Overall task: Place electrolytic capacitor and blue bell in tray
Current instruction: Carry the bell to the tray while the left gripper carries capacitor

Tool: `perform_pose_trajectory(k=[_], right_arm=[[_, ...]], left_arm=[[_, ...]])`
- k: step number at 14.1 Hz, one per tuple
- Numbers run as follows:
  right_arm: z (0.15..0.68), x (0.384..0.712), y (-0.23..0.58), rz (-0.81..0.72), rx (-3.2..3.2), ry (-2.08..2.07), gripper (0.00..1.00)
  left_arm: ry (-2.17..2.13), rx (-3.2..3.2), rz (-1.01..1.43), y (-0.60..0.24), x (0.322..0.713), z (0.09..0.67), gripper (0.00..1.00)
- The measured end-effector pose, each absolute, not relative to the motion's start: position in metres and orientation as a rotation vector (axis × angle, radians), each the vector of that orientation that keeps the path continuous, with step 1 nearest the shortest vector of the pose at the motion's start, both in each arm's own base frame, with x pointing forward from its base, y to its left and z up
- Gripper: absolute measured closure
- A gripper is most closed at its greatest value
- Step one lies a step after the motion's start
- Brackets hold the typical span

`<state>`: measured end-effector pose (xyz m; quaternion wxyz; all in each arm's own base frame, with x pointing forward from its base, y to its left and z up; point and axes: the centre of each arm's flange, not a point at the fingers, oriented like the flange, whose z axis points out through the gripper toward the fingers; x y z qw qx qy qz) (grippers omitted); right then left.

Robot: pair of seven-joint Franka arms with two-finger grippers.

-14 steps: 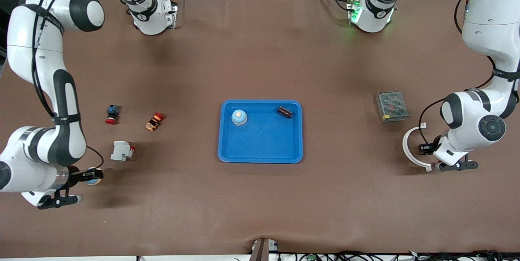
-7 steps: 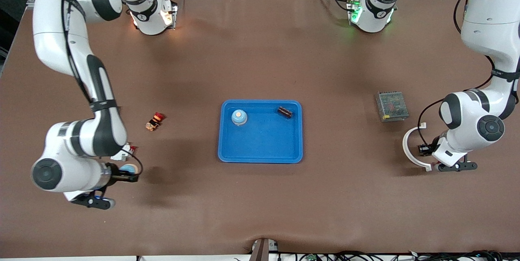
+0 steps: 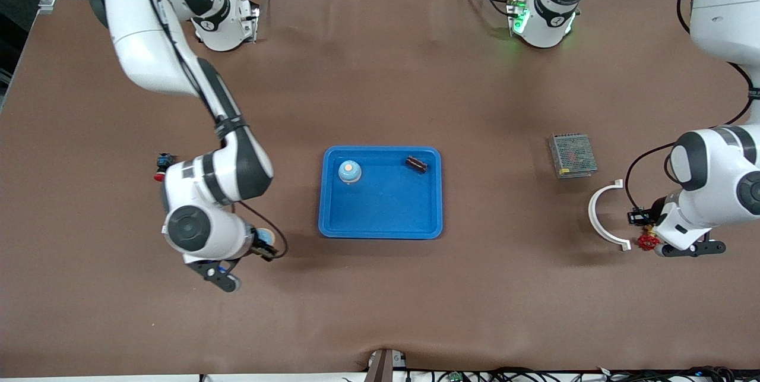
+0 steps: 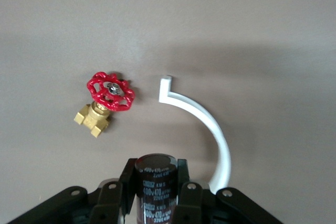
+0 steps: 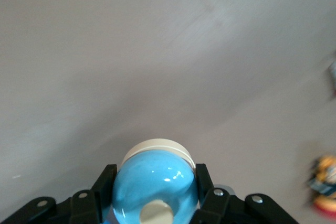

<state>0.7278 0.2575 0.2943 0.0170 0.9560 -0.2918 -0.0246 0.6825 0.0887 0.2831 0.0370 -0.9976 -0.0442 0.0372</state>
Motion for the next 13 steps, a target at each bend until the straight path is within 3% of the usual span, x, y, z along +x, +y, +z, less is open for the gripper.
perform_pose_trajectory(k=[5,13], right_arm=[[0.287,0.703,0.334,0.001,2.933,-1.136,0.35],[0.233,0.672,0.391,0.023,2.927,-1.213,0.35]], left_arm=[[-0.466,-3.098,0.074,0.029,0.706,0.339,0.66],[-0.997,-2.989,0.058,-0.127,0.701,0.354,0.66]])
